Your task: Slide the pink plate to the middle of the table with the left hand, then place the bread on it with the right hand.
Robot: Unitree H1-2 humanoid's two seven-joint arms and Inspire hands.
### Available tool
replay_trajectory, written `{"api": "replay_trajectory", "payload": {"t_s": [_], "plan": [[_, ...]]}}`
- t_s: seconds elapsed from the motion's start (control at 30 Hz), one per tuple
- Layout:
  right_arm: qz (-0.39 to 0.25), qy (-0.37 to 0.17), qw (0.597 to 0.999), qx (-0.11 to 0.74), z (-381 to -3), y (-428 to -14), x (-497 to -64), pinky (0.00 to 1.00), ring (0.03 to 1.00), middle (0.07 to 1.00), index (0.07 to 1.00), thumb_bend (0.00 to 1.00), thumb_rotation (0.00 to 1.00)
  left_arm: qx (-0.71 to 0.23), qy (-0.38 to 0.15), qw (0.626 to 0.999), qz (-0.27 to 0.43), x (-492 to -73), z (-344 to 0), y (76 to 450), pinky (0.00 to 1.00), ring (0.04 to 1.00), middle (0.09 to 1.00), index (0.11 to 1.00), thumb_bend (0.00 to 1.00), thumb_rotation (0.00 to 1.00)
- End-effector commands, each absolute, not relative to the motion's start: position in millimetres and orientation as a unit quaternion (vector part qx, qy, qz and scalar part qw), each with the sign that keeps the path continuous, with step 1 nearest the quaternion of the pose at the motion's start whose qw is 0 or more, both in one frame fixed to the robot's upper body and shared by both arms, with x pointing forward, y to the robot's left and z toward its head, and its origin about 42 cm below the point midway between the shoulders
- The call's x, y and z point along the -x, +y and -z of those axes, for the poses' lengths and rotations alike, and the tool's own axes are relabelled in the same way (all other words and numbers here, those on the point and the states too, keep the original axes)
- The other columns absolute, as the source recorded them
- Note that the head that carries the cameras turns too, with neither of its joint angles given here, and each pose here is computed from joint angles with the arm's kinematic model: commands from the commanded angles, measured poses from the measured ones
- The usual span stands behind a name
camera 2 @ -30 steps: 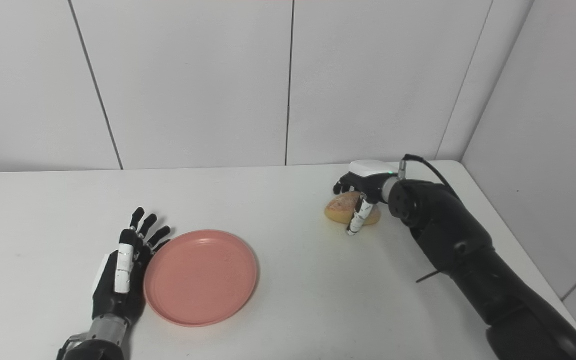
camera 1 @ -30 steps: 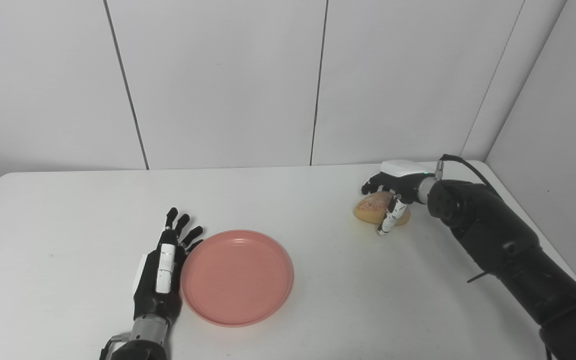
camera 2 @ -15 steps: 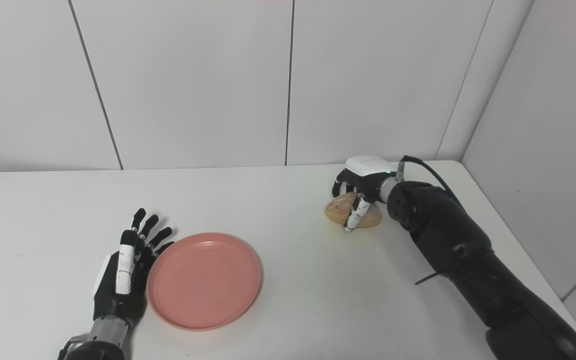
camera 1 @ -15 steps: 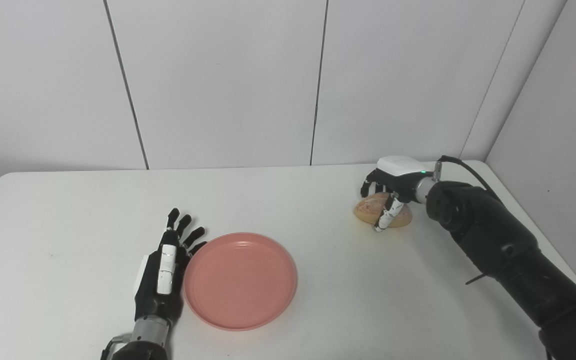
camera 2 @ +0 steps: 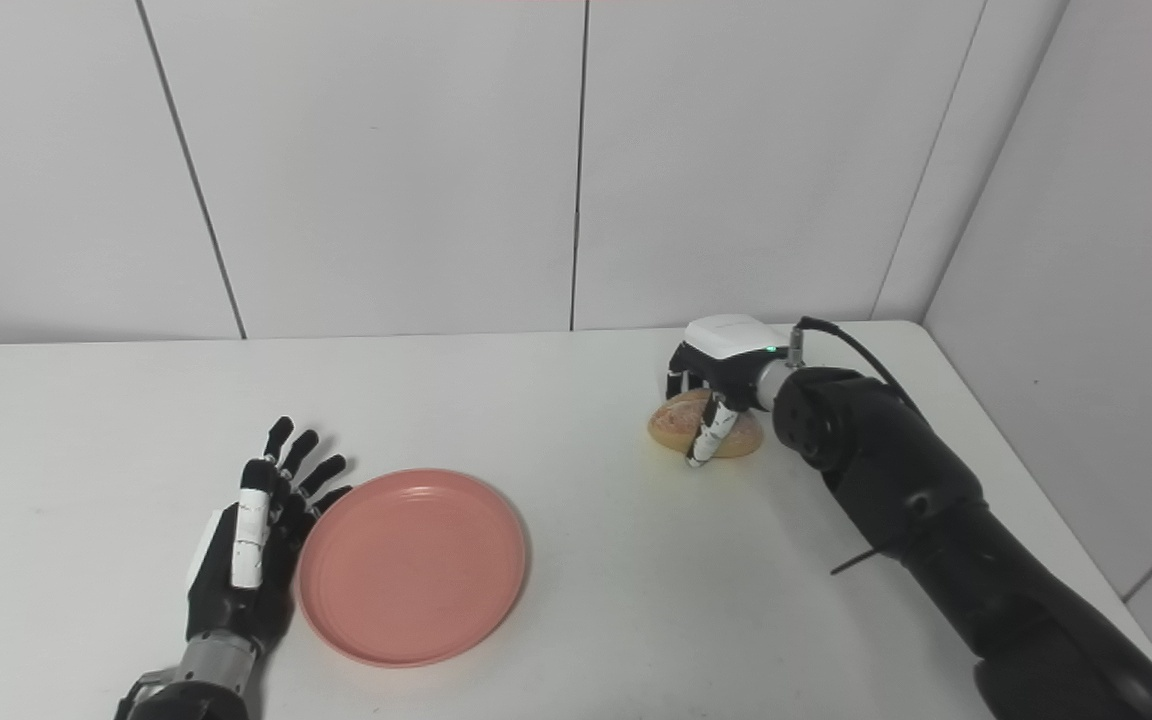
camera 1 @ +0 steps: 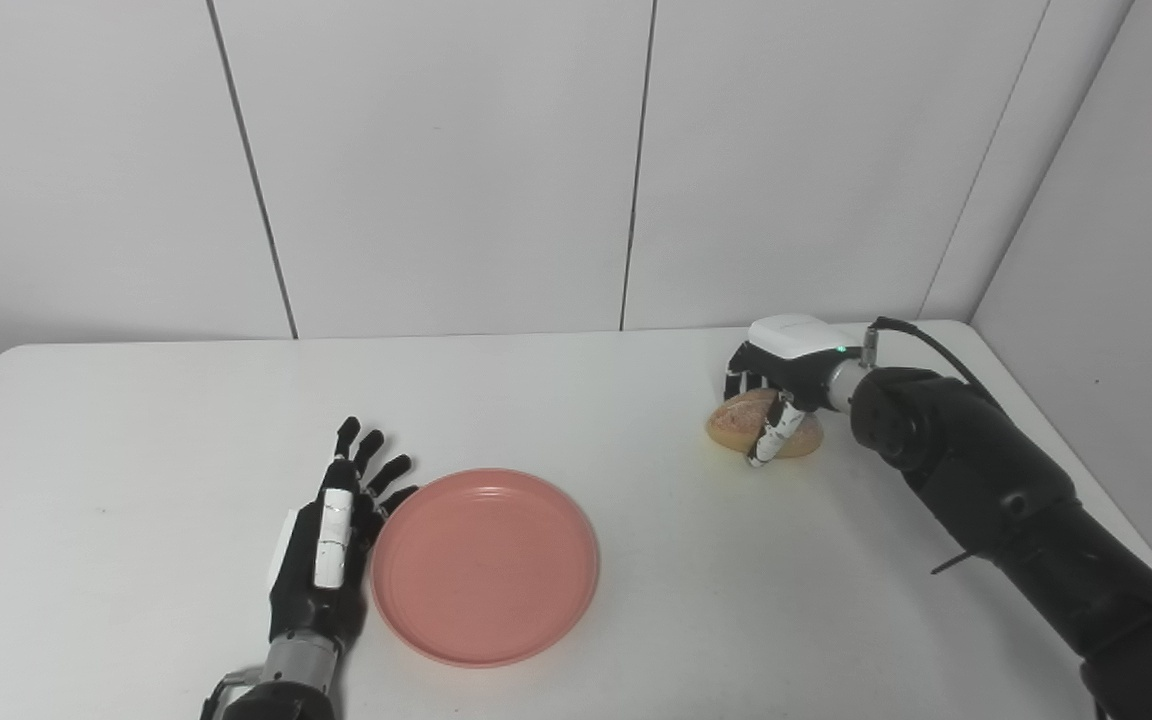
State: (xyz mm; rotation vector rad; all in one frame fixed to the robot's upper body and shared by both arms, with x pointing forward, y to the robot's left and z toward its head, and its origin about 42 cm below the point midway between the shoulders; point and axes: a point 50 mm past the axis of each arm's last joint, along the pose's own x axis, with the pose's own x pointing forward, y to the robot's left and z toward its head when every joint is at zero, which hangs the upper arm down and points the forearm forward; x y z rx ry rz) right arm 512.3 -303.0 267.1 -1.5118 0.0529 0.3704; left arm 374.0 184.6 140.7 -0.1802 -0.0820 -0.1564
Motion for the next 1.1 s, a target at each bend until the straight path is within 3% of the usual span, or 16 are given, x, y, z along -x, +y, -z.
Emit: {"api": "replay_trajectory", "payload": {"t_s": [0.0,0.23,0.5,0.63,0.87,1.07], "plan": [[-0.150,-0.008,0.702,0.696,-300,-311,-516,0.36,0.425,0.492,0.506,0.52,0.00,0.100,-0.011,0.992,0.081,-370,-130,182,0.77,0.875,0.972,1.000,0.93,0.90],[-0.171,-0.043,0.693,0.699,-324,-294,-508,0.43,0.456,0.521,0.462,0.52,0.00,0.103,-0.007,0.991,0.083,-370,-130,180,0.75,0.870,0.976,1.000,0.93,0.91],[-0.194,-0.101,0.682,0.698,-354,-266,-494,0.37,0.438,0.503,0.488,0.52,0.00,0.111,-0.005,0.990,0.083,-369,-129,173,0.77,0.873,0.970,1.000,0.92,0.90],[-0.206,-0.132,0.677,0.694,-370,-248,-483,0.39,0.438,0.503,0.489,0.52,0.00,0.112,-0.002,0.990,0.082,-368,-130,167,0.80,0.877,0.970,1.000,0.91,0.90],[-0.226,-0.170,0.661,0.695,-386,-231,-466,0.39,0.429,0.501,0.498,0.52,0.00,0.107,-0.001,0.991,0.083,-367,-132,150,0.76,0.856,0.957,1.000,0.95,0.89],[-0.253,-0.212,0.648,0.687,-393,-218,-451,0.35,0.412,0.486,0.516,0.52,0.00,0.112,-0.002,0.990,0.090,-366,-132,139,0.82,0.863,0.979,1.000,0.93,0.90]]}}
